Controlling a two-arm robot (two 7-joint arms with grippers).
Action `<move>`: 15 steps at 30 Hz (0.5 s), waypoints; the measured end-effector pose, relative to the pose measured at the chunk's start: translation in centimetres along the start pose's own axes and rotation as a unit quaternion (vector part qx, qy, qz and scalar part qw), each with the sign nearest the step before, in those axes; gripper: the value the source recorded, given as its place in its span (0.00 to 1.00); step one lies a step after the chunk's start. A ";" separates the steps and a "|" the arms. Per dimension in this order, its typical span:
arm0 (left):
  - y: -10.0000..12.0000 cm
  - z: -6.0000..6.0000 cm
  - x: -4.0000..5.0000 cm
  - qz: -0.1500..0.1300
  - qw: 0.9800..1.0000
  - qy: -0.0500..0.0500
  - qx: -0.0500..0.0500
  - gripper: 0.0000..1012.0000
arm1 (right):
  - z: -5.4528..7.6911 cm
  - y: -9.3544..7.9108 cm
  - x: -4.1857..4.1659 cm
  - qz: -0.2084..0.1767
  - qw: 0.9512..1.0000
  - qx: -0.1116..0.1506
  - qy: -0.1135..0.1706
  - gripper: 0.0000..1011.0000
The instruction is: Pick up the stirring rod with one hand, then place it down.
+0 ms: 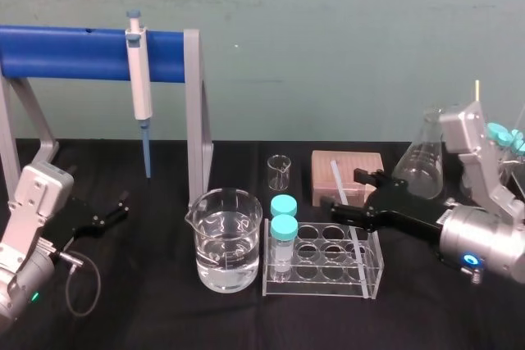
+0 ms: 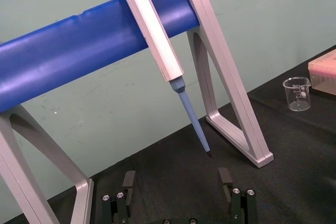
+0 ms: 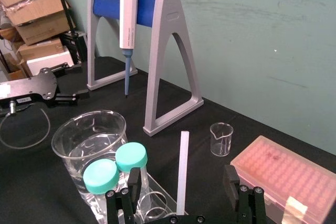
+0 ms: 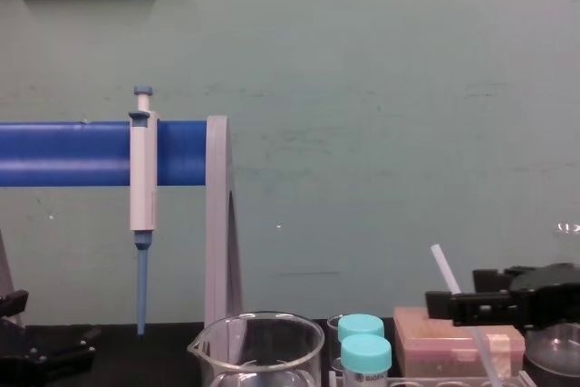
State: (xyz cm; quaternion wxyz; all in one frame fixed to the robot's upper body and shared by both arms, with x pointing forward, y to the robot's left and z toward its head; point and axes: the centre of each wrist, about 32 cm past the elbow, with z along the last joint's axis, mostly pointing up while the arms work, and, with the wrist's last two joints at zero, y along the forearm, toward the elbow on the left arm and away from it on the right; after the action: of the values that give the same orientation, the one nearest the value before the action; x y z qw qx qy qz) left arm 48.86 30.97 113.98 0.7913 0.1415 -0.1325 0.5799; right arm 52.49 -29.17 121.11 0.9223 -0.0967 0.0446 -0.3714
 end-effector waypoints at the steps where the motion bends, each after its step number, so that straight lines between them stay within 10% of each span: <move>1: 0.0 0.0 0.00 0.000 1.000 0.000 0.000 0.99 | 0.0 0.4 -0.03 -0.001 1.000 -0.002 0.001 0.99; 15: 0.0 0.0 0.00 0.000 1.000 0.000 0.000 0.99 | -0.3 1.7 -0.27 -0.013 1.000 -0.022 0.000 0.99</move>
State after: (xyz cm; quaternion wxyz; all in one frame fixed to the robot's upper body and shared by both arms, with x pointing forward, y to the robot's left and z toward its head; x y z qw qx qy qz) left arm 48.86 30.97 113.98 0.7913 0.1415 -0.1325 0.5799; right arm 53.42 -27.81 120.50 0.9152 -0.1175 0.0519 -0.3820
